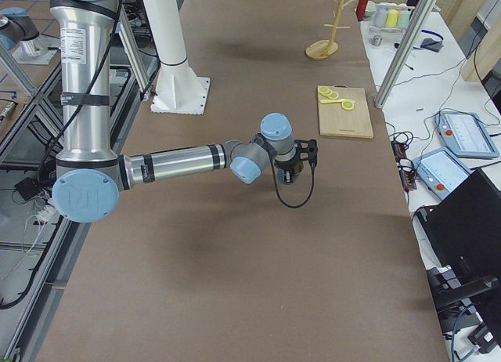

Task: Hang cup on storage rack
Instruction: 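Grasp the teal mug rim with the right gripper and lift it, then carry the teal mug with the right gripper toward the table center and set it down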

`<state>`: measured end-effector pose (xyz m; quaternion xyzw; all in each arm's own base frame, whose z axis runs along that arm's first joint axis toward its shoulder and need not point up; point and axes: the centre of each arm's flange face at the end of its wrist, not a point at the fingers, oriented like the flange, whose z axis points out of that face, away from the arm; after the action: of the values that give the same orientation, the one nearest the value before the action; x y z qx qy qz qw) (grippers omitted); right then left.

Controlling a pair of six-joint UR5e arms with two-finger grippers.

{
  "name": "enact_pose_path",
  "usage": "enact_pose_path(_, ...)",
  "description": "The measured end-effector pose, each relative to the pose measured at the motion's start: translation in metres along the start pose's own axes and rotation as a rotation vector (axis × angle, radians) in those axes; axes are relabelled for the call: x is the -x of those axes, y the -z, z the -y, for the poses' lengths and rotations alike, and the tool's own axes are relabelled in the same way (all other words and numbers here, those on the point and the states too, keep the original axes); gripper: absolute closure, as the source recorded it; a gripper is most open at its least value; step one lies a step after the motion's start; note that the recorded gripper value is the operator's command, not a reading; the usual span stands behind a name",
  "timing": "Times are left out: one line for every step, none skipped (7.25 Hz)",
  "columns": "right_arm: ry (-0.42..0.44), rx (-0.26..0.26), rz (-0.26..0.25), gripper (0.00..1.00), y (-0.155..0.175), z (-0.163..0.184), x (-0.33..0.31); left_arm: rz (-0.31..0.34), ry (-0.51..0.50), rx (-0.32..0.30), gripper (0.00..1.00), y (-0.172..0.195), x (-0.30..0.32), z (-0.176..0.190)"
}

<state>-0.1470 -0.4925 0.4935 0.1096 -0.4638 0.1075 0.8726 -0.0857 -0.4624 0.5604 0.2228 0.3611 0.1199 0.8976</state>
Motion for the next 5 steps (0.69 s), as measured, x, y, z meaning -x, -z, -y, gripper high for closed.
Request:
enact_pose_path(-0.04,-0.012,0.009,1.0,0.001,-0.004,0.018,0.0,0.002,0.0,0.01,0.0,0.0,0.0)
enact_pose_path(-0.079,-0.024,0.011,1.0,0.0,-0.009,0.04,0.0,0.005,0.0,0.01,0.0,0.0,0.0)
enact_pose_path(-0.125,-0.035,-0.001,1.0,0.0,-0.012,0.07,0.0,0.007,0.0,0.01,0.0,0.0,0.0)
enact_pose_path(-0.173,-0.044,-0.025,1.0,-0.002,-0.016,0.104,0.0,0.01,0.0,0.01,0.0,0.0,0.0)
enact_pose_path(-0.217,-0.057,-0.051,1.0,-0.006,-0.021,0.139,0.0,0.014,0.0,0.01,0.0,0.0,0.0)
